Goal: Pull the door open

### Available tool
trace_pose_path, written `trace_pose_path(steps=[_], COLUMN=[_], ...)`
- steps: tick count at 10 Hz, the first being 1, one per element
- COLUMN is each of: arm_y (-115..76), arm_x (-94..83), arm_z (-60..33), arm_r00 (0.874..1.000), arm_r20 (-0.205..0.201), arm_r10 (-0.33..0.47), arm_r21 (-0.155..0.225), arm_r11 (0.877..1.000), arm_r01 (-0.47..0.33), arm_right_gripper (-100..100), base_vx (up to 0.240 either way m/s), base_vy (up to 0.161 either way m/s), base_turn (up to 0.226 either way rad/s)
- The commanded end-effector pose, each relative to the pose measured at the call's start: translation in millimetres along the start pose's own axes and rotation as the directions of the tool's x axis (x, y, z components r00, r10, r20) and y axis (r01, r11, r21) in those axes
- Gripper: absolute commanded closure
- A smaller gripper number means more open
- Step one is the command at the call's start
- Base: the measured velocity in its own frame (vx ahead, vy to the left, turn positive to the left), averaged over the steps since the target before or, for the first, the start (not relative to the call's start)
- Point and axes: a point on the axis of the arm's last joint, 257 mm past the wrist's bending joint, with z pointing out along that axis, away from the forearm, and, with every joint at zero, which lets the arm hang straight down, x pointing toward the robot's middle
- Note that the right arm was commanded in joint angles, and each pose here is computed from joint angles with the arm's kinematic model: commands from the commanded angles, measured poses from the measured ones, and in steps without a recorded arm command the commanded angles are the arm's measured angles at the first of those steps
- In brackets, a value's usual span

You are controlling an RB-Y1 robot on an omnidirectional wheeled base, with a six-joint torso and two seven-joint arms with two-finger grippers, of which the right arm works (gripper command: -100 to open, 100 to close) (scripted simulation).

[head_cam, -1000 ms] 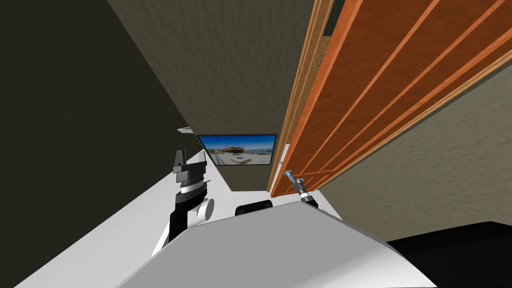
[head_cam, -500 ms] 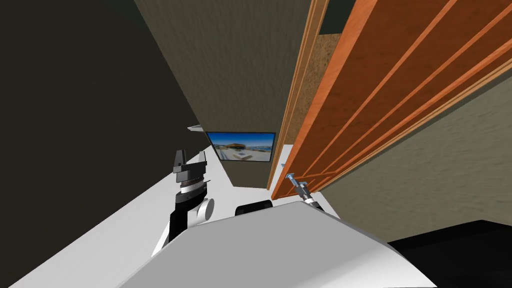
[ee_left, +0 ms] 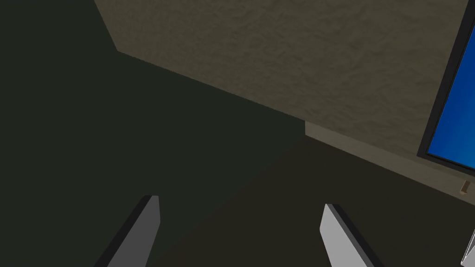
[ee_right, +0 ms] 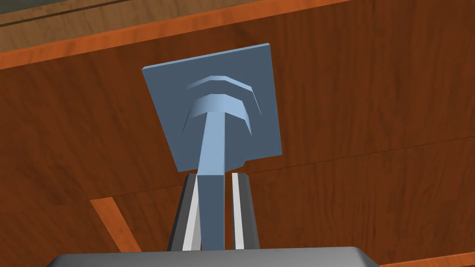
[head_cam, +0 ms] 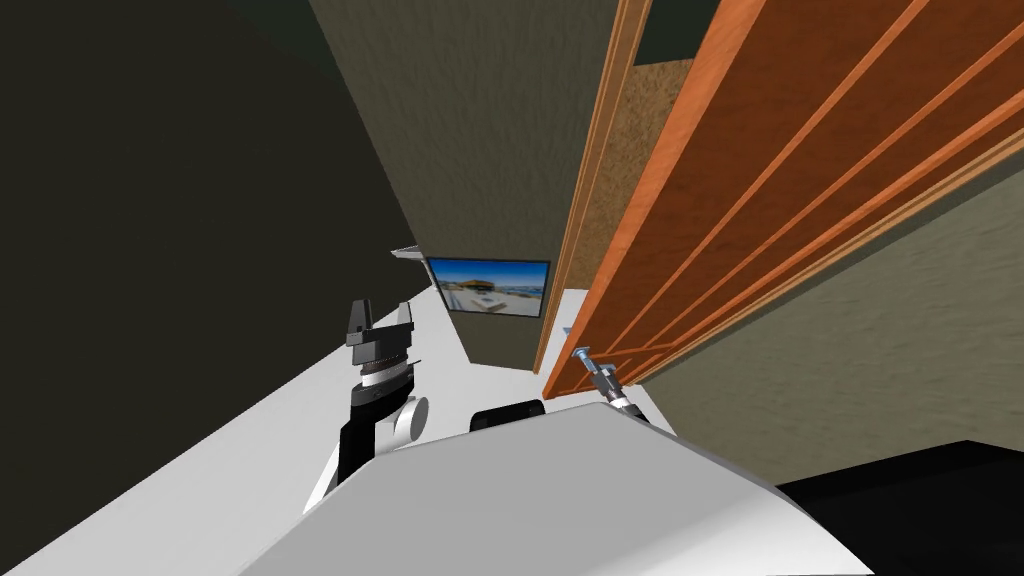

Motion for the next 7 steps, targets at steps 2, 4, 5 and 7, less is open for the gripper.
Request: trace_pose_path(steps=[2, 4, 5, 7], arm_y=[-1.4, -1.2, -1.1, -0.8], arm_x=[-1.3, -2.4, -2.9, -3.7], arm_z=[13.9, 25.1, 31.2, 43.8], arm_r00=[1.0, 0.999, 0.998, 0.997], arm_r20=[0.026, 0.046, 0.056, 0.078], arm_r10=[-0.005, -0.007, -0.008, -0.009], arm_r21=[-0.005, -0.012, -0.015, -0.021], arm_r11=[1.0, 1.0, 1.0, 1.0], arm_r01=[0.005, 0.008, 0.009, 0.011], arm_right_gripper=[100, 100, 100, 100], base_vx=[-0.221, -0.225, -0.204, -0.198], base_vy=[-0.068, -0.056, -0.078, -0.082], base_turn=[0.185, 0.2, 0.222, 0.211])
